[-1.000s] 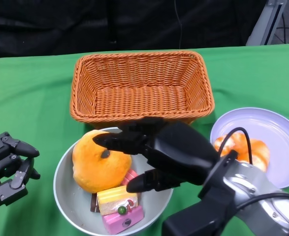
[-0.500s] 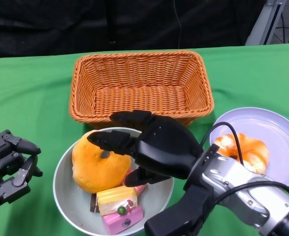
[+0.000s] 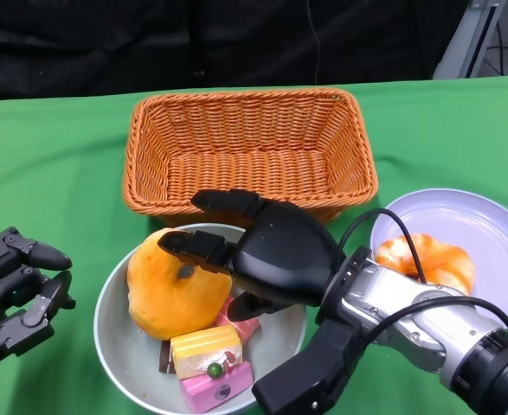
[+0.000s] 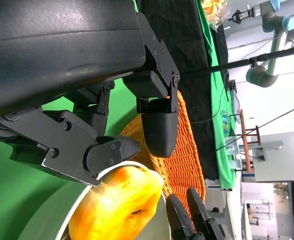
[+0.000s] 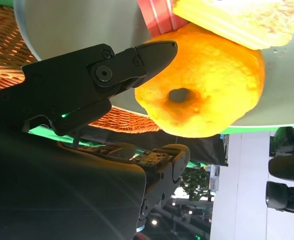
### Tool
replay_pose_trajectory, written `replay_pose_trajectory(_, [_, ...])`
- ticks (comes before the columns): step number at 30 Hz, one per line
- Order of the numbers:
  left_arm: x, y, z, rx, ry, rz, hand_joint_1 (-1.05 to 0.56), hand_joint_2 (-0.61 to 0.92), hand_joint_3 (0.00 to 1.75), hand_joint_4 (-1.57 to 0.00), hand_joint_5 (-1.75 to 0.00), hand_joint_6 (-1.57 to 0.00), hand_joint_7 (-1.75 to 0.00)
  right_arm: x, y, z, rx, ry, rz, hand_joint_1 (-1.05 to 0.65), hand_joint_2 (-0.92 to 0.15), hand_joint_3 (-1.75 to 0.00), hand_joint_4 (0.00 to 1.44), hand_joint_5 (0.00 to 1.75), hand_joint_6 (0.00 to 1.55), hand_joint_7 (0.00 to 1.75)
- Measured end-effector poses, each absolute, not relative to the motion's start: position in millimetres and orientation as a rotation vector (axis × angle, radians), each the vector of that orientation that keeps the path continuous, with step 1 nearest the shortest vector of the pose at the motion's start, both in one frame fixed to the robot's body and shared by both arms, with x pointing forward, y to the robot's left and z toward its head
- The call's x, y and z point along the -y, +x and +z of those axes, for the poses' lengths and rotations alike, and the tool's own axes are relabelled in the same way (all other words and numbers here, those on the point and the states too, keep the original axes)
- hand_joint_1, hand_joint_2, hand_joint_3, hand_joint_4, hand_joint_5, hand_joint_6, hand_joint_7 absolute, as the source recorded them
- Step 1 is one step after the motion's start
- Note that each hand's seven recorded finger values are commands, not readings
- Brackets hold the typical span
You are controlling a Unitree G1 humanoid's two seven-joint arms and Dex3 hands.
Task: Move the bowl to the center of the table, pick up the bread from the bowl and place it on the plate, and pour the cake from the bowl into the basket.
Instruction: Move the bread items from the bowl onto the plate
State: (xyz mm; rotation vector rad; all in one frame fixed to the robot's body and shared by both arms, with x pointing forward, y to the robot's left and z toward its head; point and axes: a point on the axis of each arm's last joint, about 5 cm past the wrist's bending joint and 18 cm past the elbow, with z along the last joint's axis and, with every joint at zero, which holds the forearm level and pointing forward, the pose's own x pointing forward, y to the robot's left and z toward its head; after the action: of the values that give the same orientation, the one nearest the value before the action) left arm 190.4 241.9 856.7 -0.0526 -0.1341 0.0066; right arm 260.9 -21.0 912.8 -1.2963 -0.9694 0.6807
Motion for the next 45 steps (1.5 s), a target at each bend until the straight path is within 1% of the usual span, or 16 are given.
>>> replay_pose_trajectory(7, [-242.1, 190.0, 855.8, 0.134, -0.056, 0.010, -0.16, 0.91, 0.32, -0.66, -1.61, -0.76, -1.14, 18.1, 262.9, 903.0, 0.986, -1.320, 0.685, -0.80, -0.86, 0.00, 0.25, 0.02, 0.34, 0.01])
replay_pose_trajectory(9, [-242.0, 190.0, 856.3, 0.141, -0.050, 0.009, -0.13, 0.92, 0.34, -0.68, -1.56, -0.78, -1.08, 18.1, 262.5, 898.6, 0.982, -1.320, 0.684, -0.80, -0.85, 0.00, 0.26, 0.02, 0.35, 0.01])
replay_pose_trajectory(12, [-241.9, 189.9, 856.4, 0.146, -0.040, 0.007, -0.12, 0.92, 0.35, -0.69, -1.54, -0.79, -1.04, 18.5, 262.6, 893.5, 0.986, -1.321, 0.677, -0.79, -0.85, 0.00, 0.28, 0.03, 0.37, 0.01])
replay_pose_trajectory(16, [-241.8, 189.9, 856.4, 0.146, -0.040, 0.016, -0.12, 0.91, 0.38, -0.70, -1.50, -0.77, -1.10, 18.0, 263.3, 891.9, 0.996, -1.325, 0.678, -0.77, -0.85, 0.00, 0.30, 0.03, 0.41, 0.02])
replay_pose_trajectory(17, [-241.7, 189.9, 856.4, 0.145, -0.039, 0.021, -0.11, 0.88, 0.47, -0.70, -1.53, -0.73, -1.20, 17.9, 263.1, 891.2, 0.996, -1.324, 0.678, -0.75, -0.85, 0.00, 0.31, 0.04, 0.46, 0.04])
replay_pose_trajectory(18, [-241.6, 189.9, 856.4, 0.144, -0.036, 0.022, -0.10, 0.79, 0.63, -0.69, -1.56, -0.70, -1.27, 17.9, 263.0, 890.6, 0.996, -1.322, 0.677, -0.74, -0.85, 0.00, 0.32, 0.04, 0.49, 0.04])
replay_pose_trajectory(19, [-241.2, 190.1, 856.3, 0.142, -0.031, 0.024, -0.10, 0.76, 0.70, -0.69, -1.56, -0.69, -1.30, 17.9, 262.9, 890.2, 0.996, -1.320, 0.676, -0.74, -0.85, 0.00, 0.32, 0.04, 0.51, 0.04])
replay_pose_trajectory(20, [-241.0, 190.1, 856.3, 0.141, -0.029, 0.026, -0.10, 0.74, 0.74, -0.69, -1.57, -0.68, -1.31, 17.7, 262.7, 890.0, 0.997, -1.318, 0.676, -0.74, -0.85, 0.00, 0.33, 0.03, 0.52, 0.04])
replay_pose_trajectory(22, [-240.7, 190.2, 856.3, 0.140, -0.027, 0.029, -0.09, 0.70, 0.80, -0.68, -1.60, -0.68, -1.32, 17.4, 262.5, 888.8, 0.997, -1.311, 0.670, -0.71, -0.86, 0.00, 0.35, 0.04, 0.58, 0.04])
replay_pose_trajectory(25, [-240.6, 190.2, 856.3, 0.140, -0.024, 0.027, -0.09, 0.67, 0.85, -0.67, -1.62, -0.68, -1.33, 17.6, 262.2, 886.5, 1.001, -1.304, 0.657, -0.69, -0.86, 0.00, 0.38, 0.04, 0.65, 0.05])
replay_pose_trajectory(31, [-240.2, 190.2, 856.6, 0.142, -0.007, 0.021, -0.09, 0.65, 0.88, -0.67, -1.63, -0.68, -1.33, 15.8, 261.2, 884.3, 1.007, -1.295, 0.641, -0.68, -0.86, 0.00, 0.40, 0.04, 0.68, 0.03])
replay_pose_trajectory(32, [-240.2, 190.2, 856.6, 0.142, -0.008, 0.021, -0.09, 0.65, 0.89, -0.66, -1.63, -0.68, -1.33, 15.8, 261.3, 883.9, 1.007, -1.292, 0.638, -0.63, -0.86, 0.00, 0.43, 0.05, 0.75, 0.05])
replay_pose_trajectory(34, [-240.2, 190.2, 856.6, 0.142, -0.008, 0.021, -0.08, 0.65, 0.89, -0.67, -1.62, -0.69, -1.33, 16.3, 261.1, 882.2, 1.006, -1.277, 0.626, -0.60, -0.86, 0.00, 0.46, 0.06, 0.79, 0.06])
replay_pose_trajectory(39, [-240.1, 190.2, 856.6, 0.143, -0.007, 0.021, -0.06, 0.65, 0.90, -0.67, -1.61, -0.70, -1.31, 17.5, 260.8, 878.5, 1.017, -1.260, 0.603, -0.59, -0.87, 0.00, 0.49, 0.05, 0.80, 0.05])
replay_pose_trajectory(45, [-240.1, 190.2, 856.6, 0.144, -0.007, 0.021, -0.07, 0.64, 0.91, -0.68, -1.62, -0.71, -1.31, 13.8, 260.1, 876.1, 1.027, -1.247, 0.593, -0.58, -0.85, 0.00, 0.53, 0.06, 0.91, 0.10])
